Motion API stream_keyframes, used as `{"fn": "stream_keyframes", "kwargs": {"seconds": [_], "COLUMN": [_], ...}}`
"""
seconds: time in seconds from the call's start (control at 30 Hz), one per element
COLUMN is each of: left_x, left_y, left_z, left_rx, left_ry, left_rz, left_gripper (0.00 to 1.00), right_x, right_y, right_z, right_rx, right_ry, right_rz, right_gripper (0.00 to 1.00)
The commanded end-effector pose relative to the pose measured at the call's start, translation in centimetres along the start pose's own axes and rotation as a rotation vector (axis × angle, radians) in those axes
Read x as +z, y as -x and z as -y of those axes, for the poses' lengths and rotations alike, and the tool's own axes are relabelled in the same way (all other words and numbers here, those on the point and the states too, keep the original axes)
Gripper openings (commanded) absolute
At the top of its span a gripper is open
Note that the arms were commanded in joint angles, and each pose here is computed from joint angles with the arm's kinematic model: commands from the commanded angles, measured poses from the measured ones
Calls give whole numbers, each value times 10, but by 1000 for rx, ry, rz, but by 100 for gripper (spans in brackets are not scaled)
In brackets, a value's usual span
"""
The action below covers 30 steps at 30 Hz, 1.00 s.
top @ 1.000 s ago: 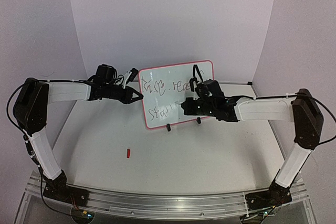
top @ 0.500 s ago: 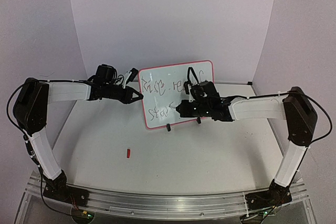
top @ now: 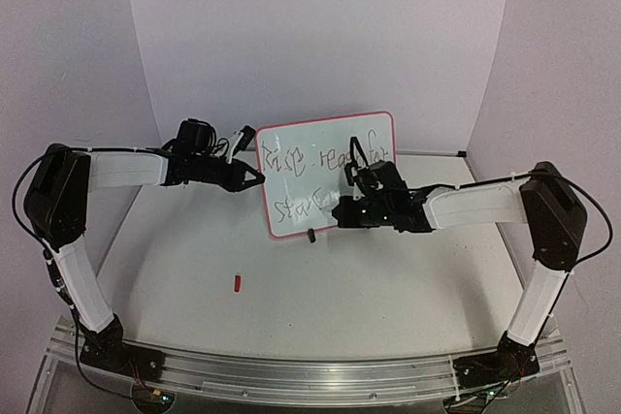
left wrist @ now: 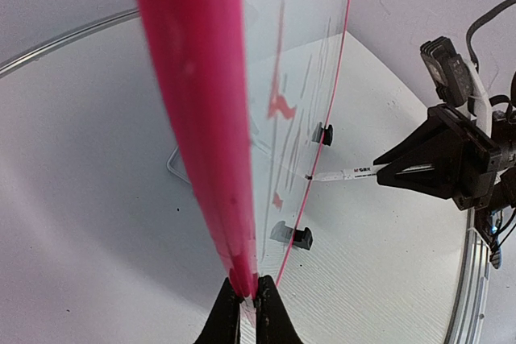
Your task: Write a sentence on the whiteboard
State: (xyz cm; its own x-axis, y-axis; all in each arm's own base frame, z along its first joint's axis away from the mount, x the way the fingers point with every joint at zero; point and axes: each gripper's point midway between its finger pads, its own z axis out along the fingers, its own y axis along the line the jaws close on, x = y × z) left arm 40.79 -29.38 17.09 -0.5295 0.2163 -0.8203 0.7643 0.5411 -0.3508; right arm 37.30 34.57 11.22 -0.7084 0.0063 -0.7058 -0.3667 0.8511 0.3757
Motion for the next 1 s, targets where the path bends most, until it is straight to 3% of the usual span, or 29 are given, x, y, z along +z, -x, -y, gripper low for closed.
{"fn": "stream_keyframes", "kwargs": {"seconds": [0.0,0.27,0.7,0.97], "left_x": [-9,-10,-10,-10], "left_y": [3,4,4,4], "left_z": [-2,-2,-2,-2], "left_rx": [37,36,36,38], "left_ry": [44,44,46,45], "left_rz": [-3,0,-1,0], "left_gripper": [0,0,0,0], "right_x": [-11,4,11,-38], "right_y": [13,-1,-7,22], "right_z": [7,-19,-23,-22], "right_rx": [17,-38,-50,-44], "right_ry": [-39,74,71,58], "right_rz": [53,-26,-48,71], "right_gripper": [0,0,0,0]}}
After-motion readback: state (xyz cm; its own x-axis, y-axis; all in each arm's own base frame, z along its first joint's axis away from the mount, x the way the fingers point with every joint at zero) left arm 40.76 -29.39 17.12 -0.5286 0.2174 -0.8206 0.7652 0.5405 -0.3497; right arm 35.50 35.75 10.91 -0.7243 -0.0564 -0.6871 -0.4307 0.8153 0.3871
